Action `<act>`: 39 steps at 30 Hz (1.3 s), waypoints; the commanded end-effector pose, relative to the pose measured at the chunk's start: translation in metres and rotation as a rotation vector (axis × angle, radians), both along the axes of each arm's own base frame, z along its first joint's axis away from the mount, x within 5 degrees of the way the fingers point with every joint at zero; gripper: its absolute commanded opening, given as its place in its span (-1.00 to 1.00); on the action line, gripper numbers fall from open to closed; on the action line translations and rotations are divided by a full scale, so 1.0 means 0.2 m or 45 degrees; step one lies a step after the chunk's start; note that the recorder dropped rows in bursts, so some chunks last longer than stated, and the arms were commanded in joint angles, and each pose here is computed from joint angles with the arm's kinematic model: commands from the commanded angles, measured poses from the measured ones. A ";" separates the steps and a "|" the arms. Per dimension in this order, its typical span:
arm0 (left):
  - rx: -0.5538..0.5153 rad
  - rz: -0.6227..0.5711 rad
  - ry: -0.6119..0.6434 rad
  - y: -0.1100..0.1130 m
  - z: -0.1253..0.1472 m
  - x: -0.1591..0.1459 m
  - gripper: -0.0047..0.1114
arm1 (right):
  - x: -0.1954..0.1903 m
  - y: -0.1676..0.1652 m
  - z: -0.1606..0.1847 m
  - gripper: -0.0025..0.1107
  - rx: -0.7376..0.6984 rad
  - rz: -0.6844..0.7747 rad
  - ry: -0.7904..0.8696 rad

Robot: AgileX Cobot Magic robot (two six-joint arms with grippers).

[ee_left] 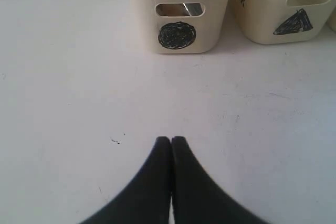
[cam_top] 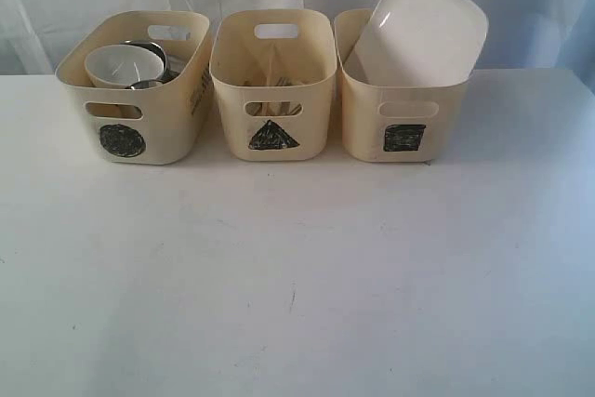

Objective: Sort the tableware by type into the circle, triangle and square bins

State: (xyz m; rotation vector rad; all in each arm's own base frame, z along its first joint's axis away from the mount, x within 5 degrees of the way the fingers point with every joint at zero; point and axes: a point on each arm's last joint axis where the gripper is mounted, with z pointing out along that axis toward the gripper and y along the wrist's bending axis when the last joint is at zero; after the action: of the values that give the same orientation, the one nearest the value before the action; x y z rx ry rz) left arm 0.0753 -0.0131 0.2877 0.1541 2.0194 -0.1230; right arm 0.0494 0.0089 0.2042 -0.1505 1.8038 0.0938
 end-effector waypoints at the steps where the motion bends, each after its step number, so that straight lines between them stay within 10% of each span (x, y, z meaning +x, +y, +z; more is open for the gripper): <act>1: -0.015 0.003 0.002 0.00 -0.01 -0.01 -0.92 | 0.01 -0.01 -0.06 -0.96 0.036 -0.035 0.038; 39: -0.021 -0.008 -0.105 0.00 -0.13 0.00 -0.92 | 0.02 -0.01 -0.11 -0.96 0.060 -0.054 0.040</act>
State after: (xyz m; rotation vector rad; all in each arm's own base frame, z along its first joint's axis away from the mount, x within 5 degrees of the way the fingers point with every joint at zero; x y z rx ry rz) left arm 0.0751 -0.0133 0.2737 0.1594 1.9766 -0.1240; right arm 0.0528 0.0072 0.1815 -0.0784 1.8488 0.1157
